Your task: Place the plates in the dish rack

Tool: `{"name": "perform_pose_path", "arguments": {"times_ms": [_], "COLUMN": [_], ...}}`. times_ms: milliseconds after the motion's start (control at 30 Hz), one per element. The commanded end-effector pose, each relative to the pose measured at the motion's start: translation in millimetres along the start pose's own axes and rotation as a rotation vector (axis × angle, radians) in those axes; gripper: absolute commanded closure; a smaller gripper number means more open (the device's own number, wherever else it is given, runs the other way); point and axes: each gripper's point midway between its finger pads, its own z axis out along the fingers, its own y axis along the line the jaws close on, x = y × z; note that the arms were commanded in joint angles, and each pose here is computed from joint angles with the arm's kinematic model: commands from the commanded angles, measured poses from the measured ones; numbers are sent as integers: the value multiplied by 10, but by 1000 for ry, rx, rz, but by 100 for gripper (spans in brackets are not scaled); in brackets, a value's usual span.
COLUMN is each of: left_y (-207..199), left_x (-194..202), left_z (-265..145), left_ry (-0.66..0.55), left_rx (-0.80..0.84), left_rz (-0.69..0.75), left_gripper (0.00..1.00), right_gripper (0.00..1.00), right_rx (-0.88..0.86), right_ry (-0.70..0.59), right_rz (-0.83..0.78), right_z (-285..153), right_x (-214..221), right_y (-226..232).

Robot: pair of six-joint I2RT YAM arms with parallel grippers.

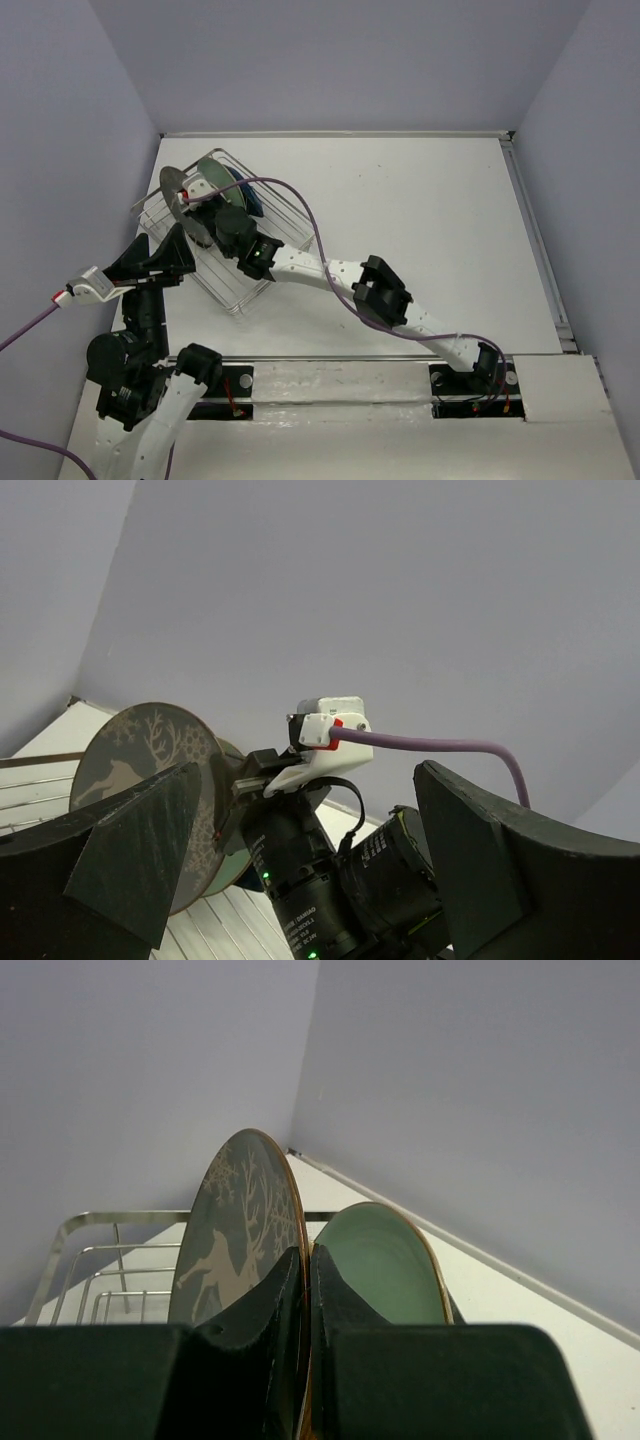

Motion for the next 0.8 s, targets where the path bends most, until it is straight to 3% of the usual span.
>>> {"name": "perform_pose_path", "arguments": {"times_ms": [0,200,233,267,367,433,567,600,667,767], "left_y": [-3,-4,-4,-2,5,8,9,8,9,23], "left_x": [-89,-93,-93,-90,-77,-65,-67,-63,-66,-51], "left_z": [29,23,23,26,29,37,39,41,39,48], "left_ry": [-43,-43,-43,-43,-39,-36,-36,-35,-36,-31], "left_rx": [-6,-4,-4,-6,-9,-12,-14,-15,-15,-25], "left_rz": [-2,-3,-3,-2,2,3,-3,-5,-8,-7], "left_gripper": [1,1,1,1,1,1,1,1,1,1], "right_gripper": [93,91,86,69,37,29,16,14,9,0], "right_rx": [54,28,14,1,4,18,31,46,47,121], "right_ry": [-88,-36,-27,-17,-1,-20,12,-21,18,18], "right_rz": [83,83,87,105,160,203,265,301,294,344], "right_z": [85,-54,-79,-69,-90,-118,-301,-308,-446,-717], "right_x": [-367,-73,-42,-58,-142,-430,-574,-811,-684,-922], "right_y": [-270,5,90,119,81,-58,-252,-361,-419,-822]}}
